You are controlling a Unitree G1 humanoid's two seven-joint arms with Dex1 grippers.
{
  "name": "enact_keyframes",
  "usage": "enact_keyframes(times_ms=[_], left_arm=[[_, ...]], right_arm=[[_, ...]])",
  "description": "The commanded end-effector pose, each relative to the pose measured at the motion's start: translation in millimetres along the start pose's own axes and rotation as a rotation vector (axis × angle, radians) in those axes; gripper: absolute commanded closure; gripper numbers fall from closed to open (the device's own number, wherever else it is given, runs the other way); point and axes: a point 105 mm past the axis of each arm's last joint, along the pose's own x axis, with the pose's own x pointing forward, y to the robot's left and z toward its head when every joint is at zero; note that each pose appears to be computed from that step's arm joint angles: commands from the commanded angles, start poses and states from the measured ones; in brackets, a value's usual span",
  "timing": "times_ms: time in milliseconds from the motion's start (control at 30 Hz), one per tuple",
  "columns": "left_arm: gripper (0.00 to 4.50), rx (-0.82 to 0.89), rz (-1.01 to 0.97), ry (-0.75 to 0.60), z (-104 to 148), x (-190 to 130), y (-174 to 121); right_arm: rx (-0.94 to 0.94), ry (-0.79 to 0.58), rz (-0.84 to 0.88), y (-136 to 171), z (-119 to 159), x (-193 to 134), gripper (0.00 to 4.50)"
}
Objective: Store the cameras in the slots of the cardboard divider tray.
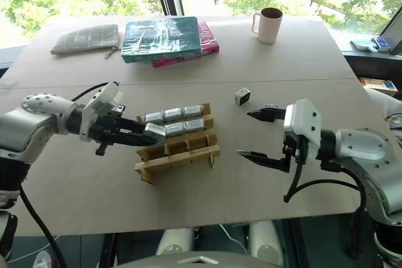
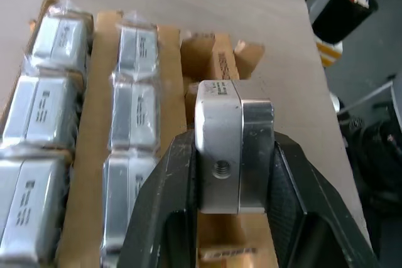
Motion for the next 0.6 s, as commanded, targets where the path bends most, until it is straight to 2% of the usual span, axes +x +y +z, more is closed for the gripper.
enact_keyframes(times_ms=[33, 400, 600], left_arm=[[3.63, 0.052, -0.023, 0.073, -0.4, -6.8, -2.8], [3.63, 0.083, 0.014, 0.252, -20.7, -4.9, 7.6], [3.63, 0.131, 0.018, 0.304, -11.2, -2.2, 9.7]], right_arm=[[-0.045, -0.059, 0.013, 8.1, 15.0, 1.6, 0.19], [-0.079, -0.056, -0.029, 5.8, 14.0, 3.4, 0.19], [-0.087, -0.046, -0.049, 7.3, 10.7, 2.7, 0.19]])
